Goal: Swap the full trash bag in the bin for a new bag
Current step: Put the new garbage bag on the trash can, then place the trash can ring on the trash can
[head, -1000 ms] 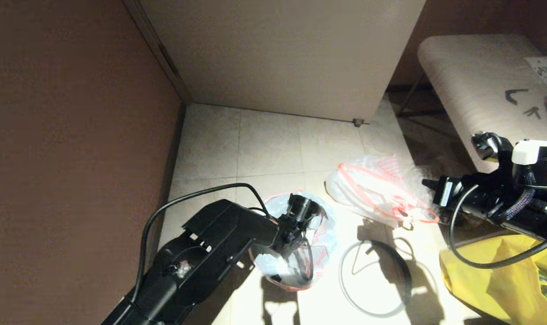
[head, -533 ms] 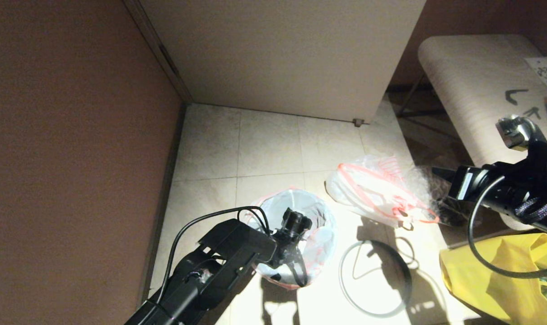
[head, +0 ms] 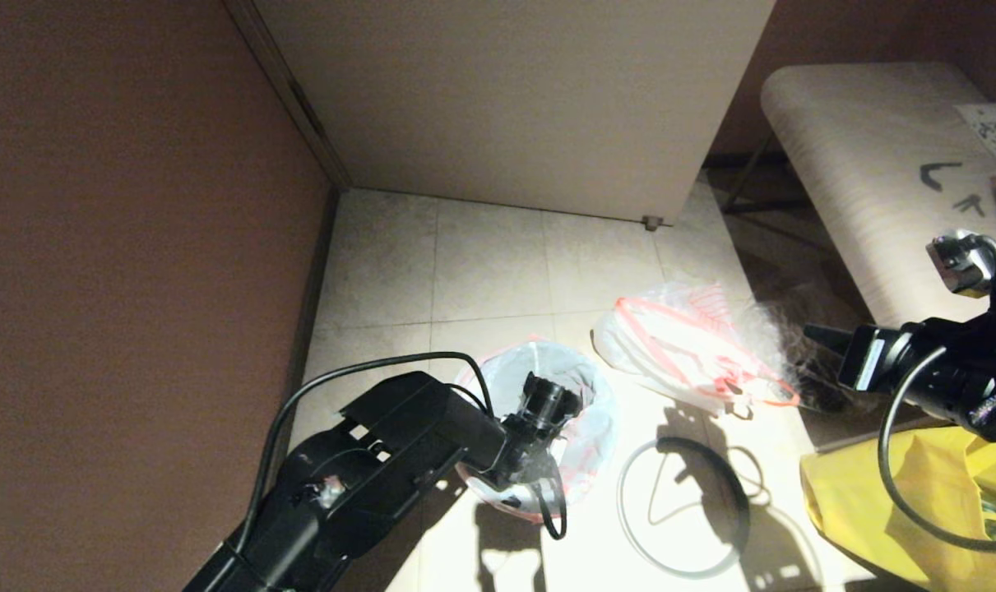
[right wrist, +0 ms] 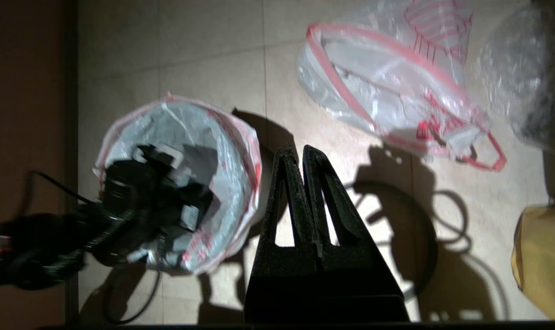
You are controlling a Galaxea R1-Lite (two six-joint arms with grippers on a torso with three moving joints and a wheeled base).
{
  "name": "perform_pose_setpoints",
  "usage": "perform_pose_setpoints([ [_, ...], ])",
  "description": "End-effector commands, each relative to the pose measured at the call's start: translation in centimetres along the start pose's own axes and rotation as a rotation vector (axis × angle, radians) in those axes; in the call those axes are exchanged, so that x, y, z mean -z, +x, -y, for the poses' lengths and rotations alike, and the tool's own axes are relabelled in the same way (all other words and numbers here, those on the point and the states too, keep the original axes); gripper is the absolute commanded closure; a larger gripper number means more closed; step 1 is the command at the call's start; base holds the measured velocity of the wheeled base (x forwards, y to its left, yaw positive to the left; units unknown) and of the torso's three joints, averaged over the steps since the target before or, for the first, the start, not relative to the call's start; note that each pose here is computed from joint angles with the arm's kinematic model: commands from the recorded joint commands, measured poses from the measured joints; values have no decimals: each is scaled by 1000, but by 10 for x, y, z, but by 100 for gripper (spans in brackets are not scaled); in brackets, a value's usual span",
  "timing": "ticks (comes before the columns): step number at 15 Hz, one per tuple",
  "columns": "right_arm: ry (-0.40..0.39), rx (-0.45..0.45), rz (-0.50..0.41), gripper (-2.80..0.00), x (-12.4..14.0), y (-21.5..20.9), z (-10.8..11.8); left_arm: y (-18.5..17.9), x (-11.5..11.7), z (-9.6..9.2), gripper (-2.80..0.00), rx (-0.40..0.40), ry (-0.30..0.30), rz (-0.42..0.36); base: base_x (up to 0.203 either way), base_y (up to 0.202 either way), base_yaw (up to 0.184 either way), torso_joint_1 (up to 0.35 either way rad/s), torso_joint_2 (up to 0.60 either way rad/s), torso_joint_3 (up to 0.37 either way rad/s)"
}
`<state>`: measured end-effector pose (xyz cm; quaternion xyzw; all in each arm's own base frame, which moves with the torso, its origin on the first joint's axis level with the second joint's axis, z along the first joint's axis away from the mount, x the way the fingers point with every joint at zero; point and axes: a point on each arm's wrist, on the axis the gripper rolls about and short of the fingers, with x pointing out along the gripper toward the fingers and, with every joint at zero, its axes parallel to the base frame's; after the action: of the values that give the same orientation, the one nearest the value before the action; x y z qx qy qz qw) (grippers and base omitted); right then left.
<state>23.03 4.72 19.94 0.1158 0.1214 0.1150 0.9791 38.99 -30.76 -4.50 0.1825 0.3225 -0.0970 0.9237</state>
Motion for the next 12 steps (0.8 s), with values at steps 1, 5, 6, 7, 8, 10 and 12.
perform_pose_setpoints([
  [1,4,17,-41,0,13,-3,4,-49,-25,-12,0,3,-30,52,0,0,0,0,0,0],
  [5,16,181,-161,0,49,-5,24,-111,-30,-45,0,-49,-139,125,0,0,0,0,0,0],
  [6,12,219,-215,0,60,-2,28,-129,-34,-56,0,-50,-180,149,0,0,0,0,0,0],
  [7,0,246,-284,0,73,1,33,-147,-37,-68,0,-53,-219,174,0,0,0,0,0,0],
  [8,-16,262,-356,0,88,5,37,-162,-40,-80,0,-59,-253,197,0,0,0,0,0,0],
  [10,-50,280,-480,0,115,19,47,-183,-53,-101,0,-75,-292,255,0,0,0,0,0,0],
  [12,-85,304,-593,0,148,46,65,-207,-78,-119,0,-60,-316,349,0,0,0,0,0,0],
])
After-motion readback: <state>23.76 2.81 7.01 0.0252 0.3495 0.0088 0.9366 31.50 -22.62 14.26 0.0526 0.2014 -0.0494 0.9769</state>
